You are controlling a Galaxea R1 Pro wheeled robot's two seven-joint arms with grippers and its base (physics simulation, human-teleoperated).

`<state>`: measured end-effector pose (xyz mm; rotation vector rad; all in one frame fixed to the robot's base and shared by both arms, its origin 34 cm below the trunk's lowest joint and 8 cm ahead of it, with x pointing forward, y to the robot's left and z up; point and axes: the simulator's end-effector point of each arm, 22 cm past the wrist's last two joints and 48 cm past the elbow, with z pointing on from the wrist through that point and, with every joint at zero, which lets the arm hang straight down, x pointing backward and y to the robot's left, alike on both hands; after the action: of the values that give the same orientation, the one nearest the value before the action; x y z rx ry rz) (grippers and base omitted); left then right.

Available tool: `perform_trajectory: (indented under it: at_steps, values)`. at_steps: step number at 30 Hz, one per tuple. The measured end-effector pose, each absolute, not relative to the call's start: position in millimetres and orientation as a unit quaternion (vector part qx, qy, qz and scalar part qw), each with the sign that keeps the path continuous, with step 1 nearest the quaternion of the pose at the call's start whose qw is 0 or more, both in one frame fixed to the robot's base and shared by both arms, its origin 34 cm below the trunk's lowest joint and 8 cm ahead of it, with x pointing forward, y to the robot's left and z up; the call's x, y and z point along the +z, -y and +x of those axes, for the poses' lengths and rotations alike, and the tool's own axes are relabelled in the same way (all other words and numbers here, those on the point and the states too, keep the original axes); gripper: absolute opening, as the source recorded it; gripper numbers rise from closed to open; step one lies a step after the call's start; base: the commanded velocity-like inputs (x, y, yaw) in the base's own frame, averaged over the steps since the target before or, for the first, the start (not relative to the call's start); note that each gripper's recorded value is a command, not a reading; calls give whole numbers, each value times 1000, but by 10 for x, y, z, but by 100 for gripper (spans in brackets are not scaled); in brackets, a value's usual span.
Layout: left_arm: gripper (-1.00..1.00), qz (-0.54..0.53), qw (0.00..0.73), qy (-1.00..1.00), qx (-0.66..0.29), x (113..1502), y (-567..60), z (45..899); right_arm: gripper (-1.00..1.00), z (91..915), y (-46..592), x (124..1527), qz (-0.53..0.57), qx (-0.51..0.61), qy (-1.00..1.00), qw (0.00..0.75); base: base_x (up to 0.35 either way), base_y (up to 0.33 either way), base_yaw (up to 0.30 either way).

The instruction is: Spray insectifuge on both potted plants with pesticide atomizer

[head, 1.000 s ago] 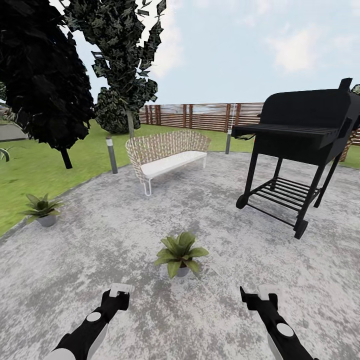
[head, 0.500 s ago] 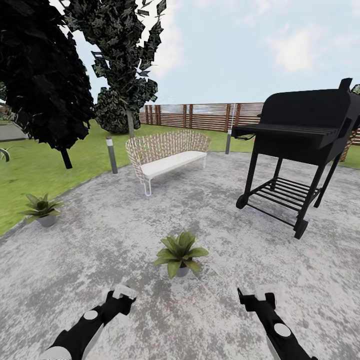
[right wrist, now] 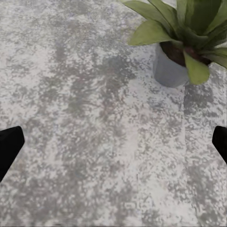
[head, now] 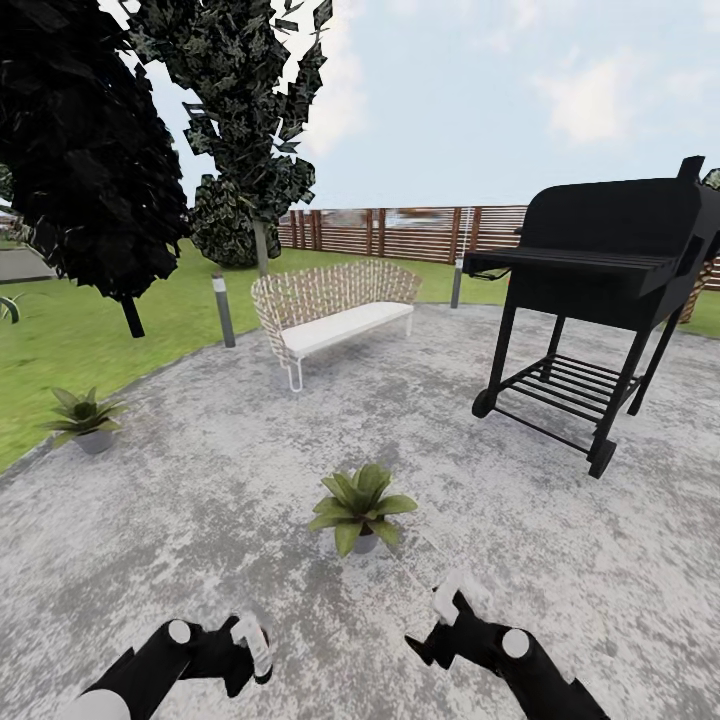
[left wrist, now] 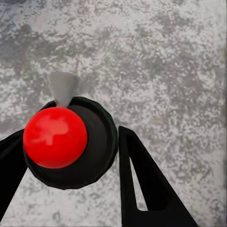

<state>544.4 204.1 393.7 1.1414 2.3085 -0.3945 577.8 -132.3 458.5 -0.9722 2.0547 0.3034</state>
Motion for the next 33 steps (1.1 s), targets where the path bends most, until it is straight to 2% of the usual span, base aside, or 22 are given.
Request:
perform_trajectory:
  at_steps: [3,4,10,17,33]
  values:
    - [-100,450,229,-849,-156,3870,-2013,5270,100,5671,1128,4571,-416,146,-809,390,0,0,0]
    - [-100,471,207,-842,-162,3845,-1990,5167,-100,5657,1085,4582,-423,152,-806,386,0,0,0]
    - [-100,476,193,-844,-153,3876,-2020,5194,-100,5544,866,4624,-444,188,-793,372,0,0,0]
    - [-100,504,175,-832,-153,3842,-1849,5108,-100,5232,463,4553,-516,205,-759,341,0,0,0]
    - [-100,536,166,-811,-165,3806,-1455,4972,-100,5120,37,4742,-537,240,-732,345,0,0,0]
